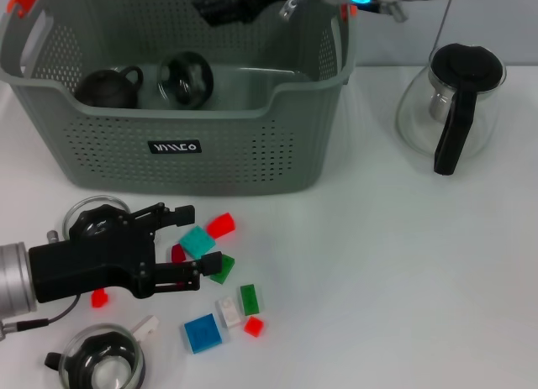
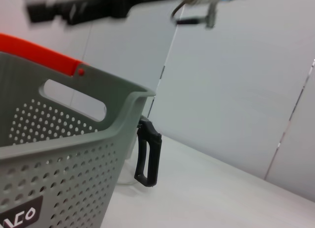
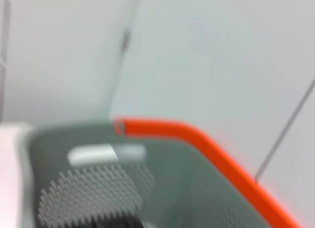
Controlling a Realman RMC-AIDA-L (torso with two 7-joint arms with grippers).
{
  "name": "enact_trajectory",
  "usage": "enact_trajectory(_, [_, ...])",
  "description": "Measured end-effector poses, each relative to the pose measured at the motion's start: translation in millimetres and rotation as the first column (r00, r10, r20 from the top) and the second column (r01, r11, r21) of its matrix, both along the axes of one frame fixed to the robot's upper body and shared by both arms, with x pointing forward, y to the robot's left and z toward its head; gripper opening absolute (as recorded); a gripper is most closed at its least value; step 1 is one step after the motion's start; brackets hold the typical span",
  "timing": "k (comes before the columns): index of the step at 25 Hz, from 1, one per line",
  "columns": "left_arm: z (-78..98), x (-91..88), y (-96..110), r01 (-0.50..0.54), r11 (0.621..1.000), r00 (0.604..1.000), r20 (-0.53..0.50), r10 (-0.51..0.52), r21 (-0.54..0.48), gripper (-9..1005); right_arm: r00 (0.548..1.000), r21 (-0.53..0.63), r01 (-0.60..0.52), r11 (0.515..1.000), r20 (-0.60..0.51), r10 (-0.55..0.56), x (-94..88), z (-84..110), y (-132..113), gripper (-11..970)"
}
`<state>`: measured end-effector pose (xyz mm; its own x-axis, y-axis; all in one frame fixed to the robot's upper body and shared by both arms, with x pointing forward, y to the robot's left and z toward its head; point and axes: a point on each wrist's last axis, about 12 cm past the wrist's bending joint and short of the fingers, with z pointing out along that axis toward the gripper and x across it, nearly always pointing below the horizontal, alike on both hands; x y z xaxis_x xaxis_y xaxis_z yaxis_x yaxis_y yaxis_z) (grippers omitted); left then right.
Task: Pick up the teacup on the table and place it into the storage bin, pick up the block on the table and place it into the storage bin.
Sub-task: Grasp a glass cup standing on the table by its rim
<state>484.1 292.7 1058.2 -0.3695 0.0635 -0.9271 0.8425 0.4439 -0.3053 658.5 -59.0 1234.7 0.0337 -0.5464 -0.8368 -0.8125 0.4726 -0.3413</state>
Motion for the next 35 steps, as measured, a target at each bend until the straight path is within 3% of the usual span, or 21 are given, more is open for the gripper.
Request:
enact_trajectory(5, [7.0,-3.0,10,0.018,1.000,1.000,0.023,-0.018,0.025,950,0.995,0.153,-0.091,0.984,-0.018,0.095,-39.0,14.5,-29,868])
enact_trajectory(10, [16.7,-5.1,22,0.036,0.998,0.998,0.044,-0.039,0.055,950,0.975,0.274,-0.181,0.945,-0.077,0.209,-73.0,11.1,-66,929])
enact_trajectory(15, [20.9,-3.5,30,0.048,0.993,0.998,0.045,-0.053,0.108,951,0.928,0.279,-0.292,0.915,-0.149,0.342,-94.2,-11.2,-96,924])
enact_trajectory(19, [24.0,-3.5,33,0.061,0.989,0.997,0.044,-0.067,0.134,951,0.857,0.254,-0.416,0.873,-0.210,0.470,-108.8,-36.9,-108,924])
enact_trajectory(23, [25.2,-4.1,35,0.058,0.988,0.997,0.047,-0.065,0.144,951,0.801,0.244,-0.488,0.838,-0.255,0.541,-117.4,-52.0,-111,925])
enact_trajectory(28, [26.7,-3.5,37,0.061,0.985,0.996,0.048,-0.070,0.164,951,0.800,0.241,-0.485,0.841,-0.267,0.538,-116.0,-61.1,-114,925])
enact_trajectory(35, [40.3,5.0,51,0.026,0.955,0.998,0.048,-0.042,0.295,951,0.812,0.248,-0.433,0.867,-0.311,0.494,-110.7,-71.6,-124,925])
